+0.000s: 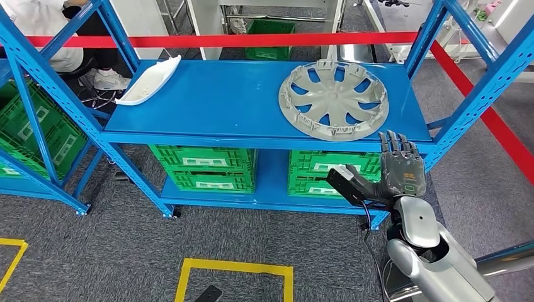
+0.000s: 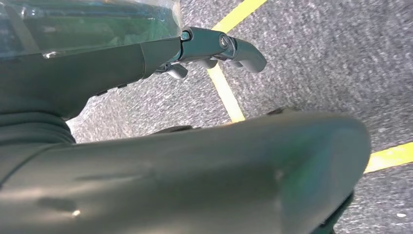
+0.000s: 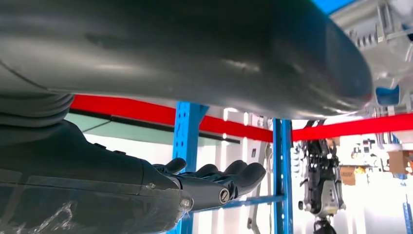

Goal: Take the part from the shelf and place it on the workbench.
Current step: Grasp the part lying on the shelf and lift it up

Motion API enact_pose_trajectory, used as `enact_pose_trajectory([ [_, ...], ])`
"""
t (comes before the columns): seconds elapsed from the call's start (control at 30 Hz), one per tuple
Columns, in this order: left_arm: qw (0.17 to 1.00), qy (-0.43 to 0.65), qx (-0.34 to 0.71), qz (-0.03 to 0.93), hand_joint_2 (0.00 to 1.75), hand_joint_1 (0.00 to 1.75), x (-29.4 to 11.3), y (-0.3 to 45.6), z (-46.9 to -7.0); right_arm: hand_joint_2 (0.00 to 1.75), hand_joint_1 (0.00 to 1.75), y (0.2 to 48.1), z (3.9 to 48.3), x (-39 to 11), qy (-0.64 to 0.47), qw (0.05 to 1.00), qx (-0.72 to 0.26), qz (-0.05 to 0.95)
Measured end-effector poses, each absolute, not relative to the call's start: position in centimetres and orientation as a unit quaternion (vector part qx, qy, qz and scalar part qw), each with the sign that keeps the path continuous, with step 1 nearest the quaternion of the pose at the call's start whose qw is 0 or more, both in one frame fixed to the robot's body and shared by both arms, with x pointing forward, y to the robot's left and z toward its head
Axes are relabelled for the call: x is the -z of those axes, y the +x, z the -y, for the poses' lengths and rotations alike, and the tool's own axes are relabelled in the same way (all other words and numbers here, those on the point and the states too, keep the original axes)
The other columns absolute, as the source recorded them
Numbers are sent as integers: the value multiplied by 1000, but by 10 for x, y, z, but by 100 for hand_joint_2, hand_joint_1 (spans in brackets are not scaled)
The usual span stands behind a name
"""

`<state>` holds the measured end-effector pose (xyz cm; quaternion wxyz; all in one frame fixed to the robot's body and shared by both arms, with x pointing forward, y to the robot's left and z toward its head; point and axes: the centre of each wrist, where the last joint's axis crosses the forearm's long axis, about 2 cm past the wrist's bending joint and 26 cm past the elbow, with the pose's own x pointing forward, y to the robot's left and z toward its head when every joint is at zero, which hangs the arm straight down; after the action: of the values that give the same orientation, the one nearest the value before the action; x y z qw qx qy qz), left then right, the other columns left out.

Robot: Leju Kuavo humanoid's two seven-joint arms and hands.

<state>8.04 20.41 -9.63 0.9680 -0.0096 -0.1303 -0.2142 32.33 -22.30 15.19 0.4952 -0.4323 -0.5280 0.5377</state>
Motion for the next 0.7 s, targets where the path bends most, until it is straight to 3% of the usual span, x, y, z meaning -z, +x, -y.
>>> enact_pose_trajectory([
  [0.7,967,-6,216,132,0,0,97,81,-205,0,0,326,221,-155,-429,491,-537,535],
])
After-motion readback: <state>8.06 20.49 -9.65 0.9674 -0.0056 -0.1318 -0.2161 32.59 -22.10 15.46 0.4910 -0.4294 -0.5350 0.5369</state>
